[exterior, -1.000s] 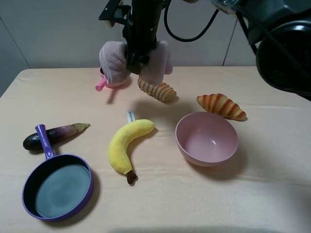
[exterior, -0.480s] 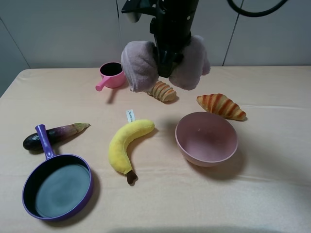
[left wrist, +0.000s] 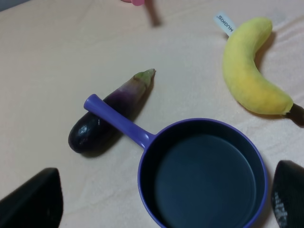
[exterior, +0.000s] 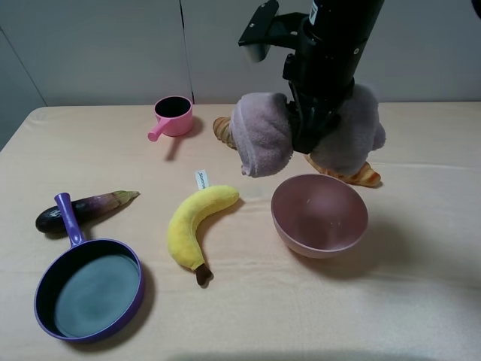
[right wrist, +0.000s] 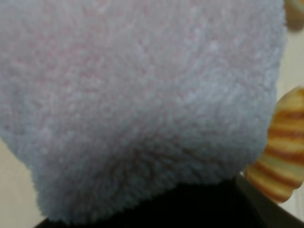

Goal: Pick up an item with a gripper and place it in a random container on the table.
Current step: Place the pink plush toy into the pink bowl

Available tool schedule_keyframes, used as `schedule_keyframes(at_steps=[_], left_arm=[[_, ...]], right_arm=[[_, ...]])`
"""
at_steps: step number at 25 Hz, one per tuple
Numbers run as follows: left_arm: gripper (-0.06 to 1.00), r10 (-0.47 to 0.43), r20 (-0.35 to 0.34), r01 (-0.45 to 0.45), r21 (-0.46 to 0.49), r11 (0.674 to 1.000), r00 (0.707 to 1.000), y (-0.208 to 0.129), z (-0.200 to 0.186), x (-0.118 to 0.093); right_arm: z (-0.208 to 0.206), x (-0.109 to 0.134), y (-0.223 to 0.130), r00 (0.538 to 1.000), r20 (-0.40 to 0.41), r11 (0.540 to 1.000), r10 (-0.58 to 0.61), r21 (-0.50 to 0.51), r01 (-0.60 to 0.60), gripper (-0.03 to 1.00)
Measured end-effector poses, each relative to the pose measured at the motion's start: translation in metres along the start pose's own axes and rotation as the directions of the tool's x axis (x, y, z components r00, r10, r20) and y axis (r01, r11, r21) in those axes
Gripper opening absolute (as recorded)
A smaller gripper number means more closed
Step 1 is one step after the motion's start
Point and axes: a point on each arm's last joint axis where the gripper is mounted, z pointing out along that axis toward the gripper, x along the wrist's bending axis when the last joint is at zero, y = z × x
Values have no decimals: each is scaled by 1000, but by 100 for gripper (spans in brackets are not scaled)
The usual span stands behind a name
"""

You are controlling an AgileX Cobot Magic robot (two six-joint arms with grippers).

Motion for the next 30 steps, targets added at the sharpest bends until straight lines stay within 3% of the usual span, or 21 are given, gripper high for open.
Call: schedule_keyframes(at_steps=[5, 30], left_arm=[[88, 0, 0, 0, 0, 1000, 1000, 0, 0, 0], [88, 0, 0, 0, 0, 1000, 1000, 0, 0, 0]], right_arm=[[7, 5, -16, 998, -42, 999, 48, 25, -47, 36], [54, 20, -40, 993, -57, 995, 103, -4, -104, 36]])
